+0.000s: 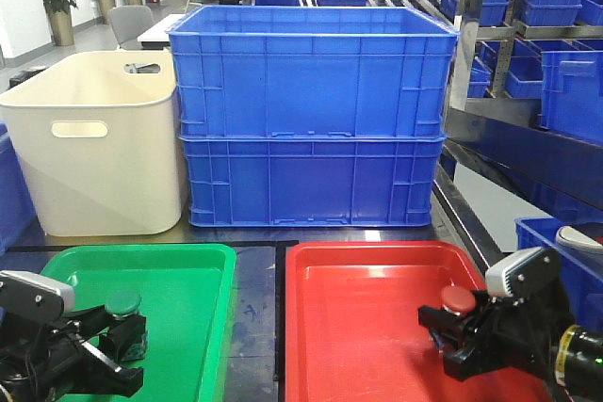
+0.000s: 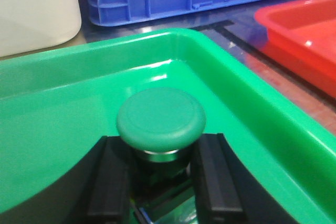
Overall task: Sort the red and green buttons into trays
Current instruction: 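Lower the green button into the green tray and red into the red tray, then open both grippers to release the buttons and lift away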
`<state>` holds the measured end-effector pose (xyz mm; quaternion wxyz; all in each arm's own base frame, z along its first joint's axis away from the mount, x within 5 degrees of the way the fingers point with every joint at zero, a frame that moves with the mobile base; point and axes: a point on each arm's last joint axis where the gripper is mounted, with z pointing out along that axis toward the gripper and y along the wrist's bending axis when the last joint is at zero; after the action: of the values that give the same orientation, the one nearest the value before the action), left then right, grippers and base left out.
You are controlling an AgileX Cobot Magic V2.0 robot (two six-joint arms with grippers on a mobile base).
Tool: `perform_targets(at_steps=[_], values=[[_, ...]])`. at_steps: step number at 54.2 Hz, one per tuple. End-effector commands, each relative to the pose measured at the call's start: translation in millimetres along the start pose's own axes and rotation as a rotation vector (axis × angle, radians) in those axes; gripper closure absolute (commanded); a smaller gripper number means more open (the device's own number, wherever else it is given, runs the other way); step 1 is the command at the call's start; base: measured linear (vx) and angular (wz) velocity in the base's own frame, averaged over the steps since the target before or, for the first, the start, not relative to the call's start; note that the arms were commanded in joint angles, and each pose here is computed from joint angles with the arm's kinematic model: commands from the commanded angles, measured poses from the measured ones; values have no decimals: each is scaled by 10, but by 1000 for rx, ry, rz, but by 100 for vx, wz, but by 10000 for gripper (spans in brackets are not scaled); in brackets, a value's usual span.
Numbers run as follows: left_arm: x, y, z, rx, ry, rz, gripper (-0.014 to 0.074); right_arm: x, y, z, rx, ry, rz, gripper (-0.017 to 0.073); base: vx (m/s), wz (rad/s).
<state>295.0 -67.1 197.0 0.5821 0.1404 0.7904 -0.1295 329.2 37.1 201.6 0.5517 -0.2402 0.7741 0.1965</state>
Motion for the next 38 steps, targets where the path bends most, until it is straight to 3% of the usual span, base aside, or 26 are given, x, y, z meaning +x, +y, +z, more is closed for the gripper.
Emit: perform_targets(at_steps=[1,9,21,29,38], values=[[-261,-32,-22,23,-149,-19,528,-210,-2,-27,-18,-105,-24,391,0,0],[-261,-32,-22,23,-149,-19,398,-213,3,-28,-24,-109,-26,214,0,0],[-261,-32,-22,25,-149,-37,119,-221,10,-29,-32,-116,-22,-23,0,0],[-331,-42,-72,25,-175,-30,19,-288,40,-62,-48,-153,-31,-53,0,0],[-536,-67,-244,18,-241,-10,11,-488,104,-198,-38,-207,-74,-26,0,0]])
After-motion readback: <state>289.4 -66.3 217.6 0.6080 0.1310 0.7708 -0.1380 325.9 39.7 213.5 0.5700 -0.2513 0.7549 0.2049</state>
